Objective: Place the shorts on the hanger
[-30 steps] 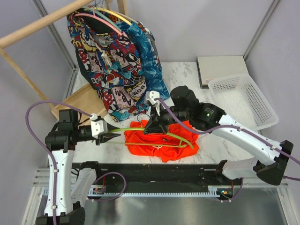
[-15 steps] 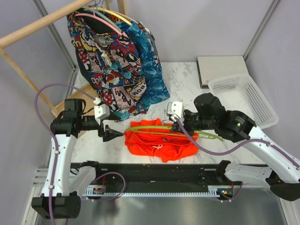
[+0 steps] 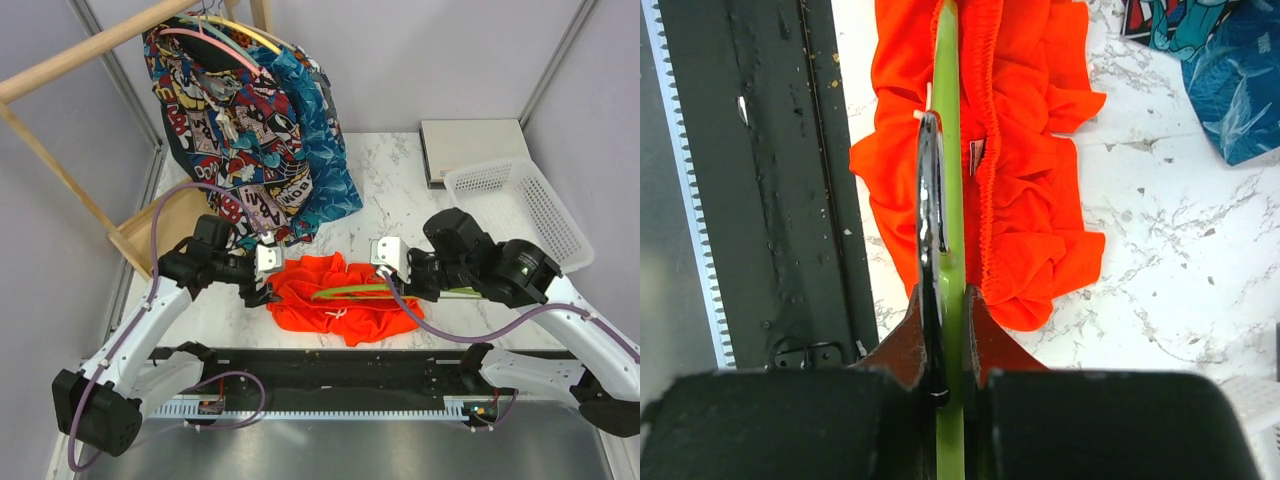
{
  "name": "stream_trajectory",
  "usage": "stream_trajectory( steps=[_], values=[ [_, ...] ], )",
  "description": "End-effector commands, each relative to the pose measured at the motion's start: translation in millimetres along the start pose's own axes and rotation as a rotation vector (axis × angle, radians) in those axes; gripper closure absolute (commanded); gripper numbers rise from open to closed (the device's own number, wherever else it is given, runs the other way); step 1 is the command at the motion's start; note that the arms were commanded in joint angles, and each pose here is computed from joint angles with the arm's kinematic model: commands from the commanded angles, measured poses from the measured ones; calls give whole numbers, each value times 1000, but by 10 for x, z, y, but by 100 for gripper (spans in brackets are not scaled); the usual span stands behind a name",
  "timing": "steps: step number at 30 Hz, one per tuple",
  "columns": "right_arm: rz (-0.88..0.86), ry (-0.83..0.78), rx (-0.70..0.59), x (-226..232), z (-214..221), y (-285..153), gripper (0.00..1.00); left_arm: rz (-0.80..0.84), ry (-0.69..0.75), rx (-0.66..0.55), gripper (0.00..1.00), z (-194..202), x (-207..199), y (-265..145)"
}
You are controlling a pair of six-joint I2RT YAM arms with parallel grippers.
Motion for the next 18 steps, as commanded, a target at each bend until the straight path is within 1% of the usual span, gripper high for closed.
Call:
stream_trajectory(
  steps=[1, 2, 3, 5, 6, 8, 12, 13, 14, 17, 18],
  values=[
    [23, 27, 1, -17, 42, 32, 100, 11, 268, -32, 25, 23, 78, 87],
    [20, 30, 0, -15, 44, 44, 100, 23, 336, -23, 27, 54, 86, 114],
    [20, 33, 3, -15, 55, 65, 100, 40, 367, -17, 30, 56, 80, 146],
    [21, 40, 5, -26, 49, 93, 100, 72, 454, 16, 32, 97, 114, 195],
    [26, 47, 6, -36, 47, 99, 100, 94, 483, 24, 35, 88, 104, 232],
    [33, 50, 1, -50, 29, 94, 100, 108, 530, 46, 35, 83, 150, 268],
    [36, 61, -1, -58, 13, 92, 100, 166, 537, 85, 36, 115, 212, 416],
    [37, 65, -1, -61, 11, 92, 100, 173, 550, 91, 37, 124, 215, 428],
    [40, 66, -3, -66, 11, 87, 100, 183, 591, 94, 38, 141, 215, 443],
    [40, 70, -1, -67, 19, 92, 100, 213, 646, 138, 42, 182, 213, 489],
    [46, 70, -2, -72, 16, 92, 100, 231, 659, 149, 46, 185, 200, 506]
  ],
)
Point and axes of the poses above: each gripper's point midway between its finger pads, its own y axis out along the fingers, its own x axis along the line the jaws close on, z = x × y, the point moved 9 cm from there along -y, back along the fingers, and after that the axes turned 9 degrees about y, right-handed, at the moved point
